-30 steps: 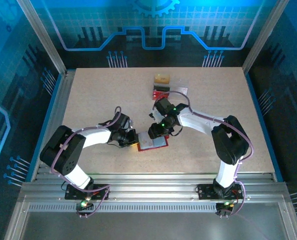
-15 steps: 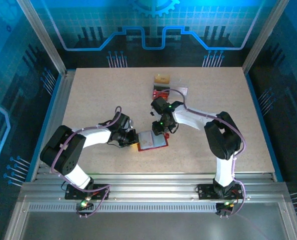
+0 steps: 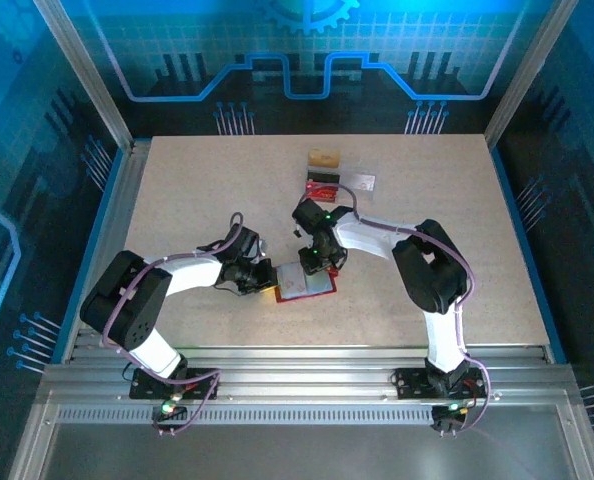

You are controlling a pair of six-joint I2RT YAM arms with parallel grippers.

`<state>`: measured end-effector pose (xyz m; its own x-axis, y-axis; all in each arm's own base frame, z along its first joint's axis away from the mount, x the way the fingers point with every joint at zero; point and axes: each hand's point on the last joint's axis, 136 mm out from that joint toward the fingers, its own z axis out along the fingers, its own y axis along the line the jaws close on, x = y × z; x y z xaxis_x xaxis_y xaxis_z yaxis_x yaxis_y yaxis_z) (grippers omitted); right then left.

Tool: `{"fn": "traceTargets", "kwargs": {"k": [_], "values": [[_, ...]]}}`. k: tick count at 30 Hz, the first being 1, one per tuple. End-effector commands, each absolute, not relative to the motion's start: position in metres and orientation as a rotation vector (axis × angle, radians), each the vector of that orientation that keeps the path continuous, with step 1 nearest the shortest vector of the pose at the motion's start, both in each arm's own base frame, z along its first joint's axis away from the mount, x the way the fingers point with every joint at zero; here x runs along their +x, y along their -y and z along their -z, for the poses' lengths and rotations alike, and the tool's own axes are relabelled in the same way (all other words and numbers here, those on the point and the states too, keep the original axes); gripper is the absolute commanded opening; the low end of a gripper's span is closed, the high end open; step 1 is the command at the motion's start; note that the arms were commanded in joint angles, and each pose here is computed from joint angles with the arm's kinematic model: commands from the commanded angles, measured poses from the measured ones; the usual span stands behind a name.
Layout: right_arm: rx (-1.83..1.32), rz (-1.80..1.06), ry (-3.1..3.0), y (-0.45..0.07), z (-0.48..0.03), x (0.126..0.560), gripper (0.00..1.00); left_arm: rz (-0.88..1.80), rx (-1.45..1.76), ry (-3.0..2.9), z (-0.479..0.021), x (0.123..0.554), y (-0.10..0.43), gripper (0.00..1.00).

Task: Put the credit cards into the card holder
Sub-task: Flip over the card slot in the card holder.

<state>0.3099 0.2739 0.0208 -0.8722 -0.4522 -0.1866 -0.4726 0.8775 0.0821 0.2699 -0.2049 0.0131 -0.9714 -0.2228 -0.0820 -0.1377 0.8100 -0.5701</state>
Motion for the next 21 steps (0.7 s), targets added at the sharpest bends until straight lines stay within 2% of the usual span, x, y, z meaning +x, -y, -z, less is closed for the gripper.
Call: {"fn": "traceTargets", "kwargs": {"k": [1, 12, 21], "values": [[-0.729, -0.135, -2.961, -0.268, 0.005, 0.289, 0.29, 0.836, -0.262, -2.939, 0.006, 0.252, 0.202, 0.09], [-0.749, -0.261, -2.941, -0.281, -0.002, 0.274, 0.0, 0.872, -0.237, -2.945, 0.007, 0.25, 0.209, 0.09], [-0.717, -0.169, -2.857, -0.275, -0.055, 0.279, 0.0, 0.871, -0.224, -2.964, 0.015, 0.25, 0.213, 0.1]]}}
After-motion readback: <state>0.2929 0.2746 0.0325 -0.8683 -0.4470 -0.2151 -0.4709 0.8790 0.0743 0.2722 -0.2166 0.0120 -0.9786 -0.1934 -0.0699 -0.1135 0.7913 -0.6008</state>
